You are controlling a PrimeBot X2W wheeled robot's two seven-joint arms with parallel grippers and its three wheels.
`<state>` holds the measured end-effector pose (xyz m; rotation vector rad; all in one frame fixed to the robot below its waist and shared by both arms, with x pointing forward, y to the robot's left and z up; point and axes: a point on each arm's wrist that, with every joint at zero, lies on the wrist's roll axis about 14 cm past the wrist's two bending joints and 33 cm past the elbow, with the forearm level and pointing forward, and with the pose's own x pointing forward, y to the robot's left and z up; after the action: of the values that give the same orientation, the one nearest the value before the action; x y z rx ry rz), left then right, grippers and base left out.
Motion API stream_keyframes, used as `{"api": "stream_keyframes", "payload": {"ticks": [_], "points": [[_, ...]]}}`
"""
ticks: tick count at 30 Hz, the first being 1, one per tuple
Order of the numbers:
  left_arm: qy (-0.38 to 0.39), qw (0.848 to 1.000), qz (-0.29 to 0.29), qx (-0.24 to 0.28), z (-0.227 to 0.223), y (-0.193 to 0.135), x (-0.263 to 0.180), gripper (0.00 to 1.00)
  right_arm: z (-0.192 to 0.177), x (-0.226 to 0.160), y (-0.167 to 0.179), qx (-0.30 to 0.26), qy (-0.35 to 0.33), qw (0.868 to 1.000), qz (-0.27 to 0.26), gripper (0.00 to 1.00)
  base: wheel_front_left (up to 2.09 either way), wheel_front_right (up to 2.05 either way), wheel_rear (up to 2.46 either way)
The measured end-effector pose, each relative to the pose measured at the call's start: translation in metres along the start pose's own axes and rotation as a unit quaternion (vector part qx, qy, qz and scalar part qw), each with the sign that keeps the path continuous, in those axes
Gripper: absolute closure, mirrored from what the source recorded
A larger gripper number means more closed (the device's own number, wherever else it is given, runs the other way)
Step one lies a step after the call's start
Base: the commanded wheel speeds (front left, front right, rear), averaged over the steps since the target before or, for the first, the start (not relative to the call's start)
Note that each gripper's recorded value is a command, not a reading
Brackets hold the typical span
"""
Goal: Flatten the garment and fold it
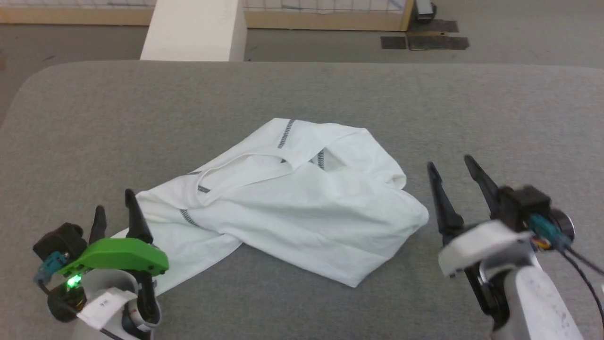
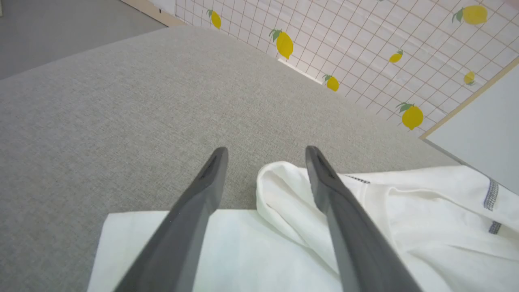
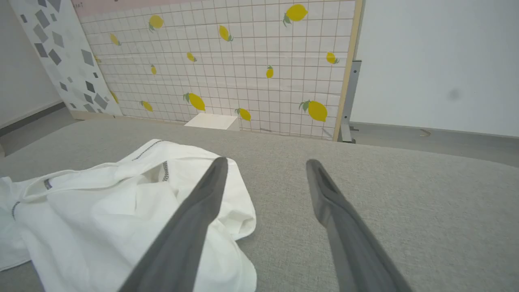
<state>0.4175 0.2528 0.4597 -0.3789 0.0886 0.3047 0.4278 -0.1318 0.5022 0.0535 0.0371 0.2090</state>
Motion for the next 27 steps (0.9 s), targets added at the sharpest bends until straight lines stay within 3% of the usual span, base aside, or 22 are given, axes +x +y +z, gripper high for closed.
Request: {"api": "stream_keyframes", "payload": {"ticks": [1, 4, 7, 10, 14, 16, 17, 18, 19, 20, 23, 24, 27], "points": [[-0.032, 0.999, -0.009, 0.005, 0.012, -0.005, -0.003, 0.00, -0.006, 0.023, 0.012, -0.011, 0.037, 0.999, 0.023, 0.00, 0.00, 0.00, 0.00], [-0.071, 0.997, -0.015, 0.015, 0.032, -0.010, -0.003, 0.00, -0.024, 0.045, 0.018, 0.003, 0.101, 0.994, 0.036, 0.00, 0.00, 0.00, 0.00], [-0.098, 0.995, -0.021, 0.023, 0.043, -0.014, -0.005, 0.00, -0.052, 0.061, 0.020, -0.003, 0.191, 0.981, 0.044, 0.00, 0.00, 0.00, 0.00], [-0.103, 0.994, -0.021, 0.036, 0.044, -0.011, -0.006, 0.00, -0.083, 0.068, 0.020, -0.013, 0.278, 0.959, 0.050, 0.00, 0.00, 0.00, 0.00], [-0.096, 0.994, -0.011, 0.045, 0.038, -0.001, -0.007, 0.00, -0.125, 0.061, 0.029, -0.018, 0.394, 0.916, 0.067, 0.00, 0.00, 0.00, 0.00], [-0.090, 0.995, -0.004, 0.047, 0.035, 0.006, -0.007, 0.00, -0.131, 0.064, 0.035, -0.011, 0.420, 0.904, 0.080, 0.00, 0.00, 0.00, 0.00], [-0.087, 0.995, -0.001, 0.046, 0.033, 0.008, -0.007, 0.00, -0.132, 0.065, 0.038, -0.015, 0.430, 0.899, 0.086, 0.46, 0.00, 0.00, 0.00], [-0.084, 0.995, 0.003, 0.045, 0.031, 0.010, -0.007, 0.00, -0.134, 0.066, 0.042, -0.017, 0.439, 0.893, 0.096, 0.65, 0.00, 0.00, 0.00], [-0.080, 0.996, 0.005, 0.044, 0.029, 0.011, -0.007, 0.00, -0.134, 0.066, 0.043, -0.019, 0.445, 0.889, 0.103, 0.75, 0.00, 0.00, 0.00], [-0.078, 0.996, 0.007, 0.044, 0.027, 0.012, -0.007, 0.00, -0.134, 0.067, 0.044, -0.019, 0.444, 0.889, 0.108, 1.00, 0.00, 0.00, 0.00], [-0.073, 0.996, 0.011, 0.045, 0.023, 0.013, -0.006, 0.00, -0.124, 0.072, 0.041, -0.021, 0.415, 0.903, 0.110, 1.00, 0.00, 0.00, 0.00], [-0.073, 0.996, 0.010, 0.044, 0.023, 0.011, -0.007, 0.00, -0.098, 0.079, 0.007, -0.029, 0.341, 0.937, 0.068, 1.00, 0.00, 0.00, 0.00], [-0.075, 0.996, 0.002, 0.043, 0.025, 0.005, -0.008, 0.00, -0.066, 0.079, -0.026, -0.038, 0.285, 0.958, 0.023, 1.00, 0.00, 0.00, 0.00]]}}
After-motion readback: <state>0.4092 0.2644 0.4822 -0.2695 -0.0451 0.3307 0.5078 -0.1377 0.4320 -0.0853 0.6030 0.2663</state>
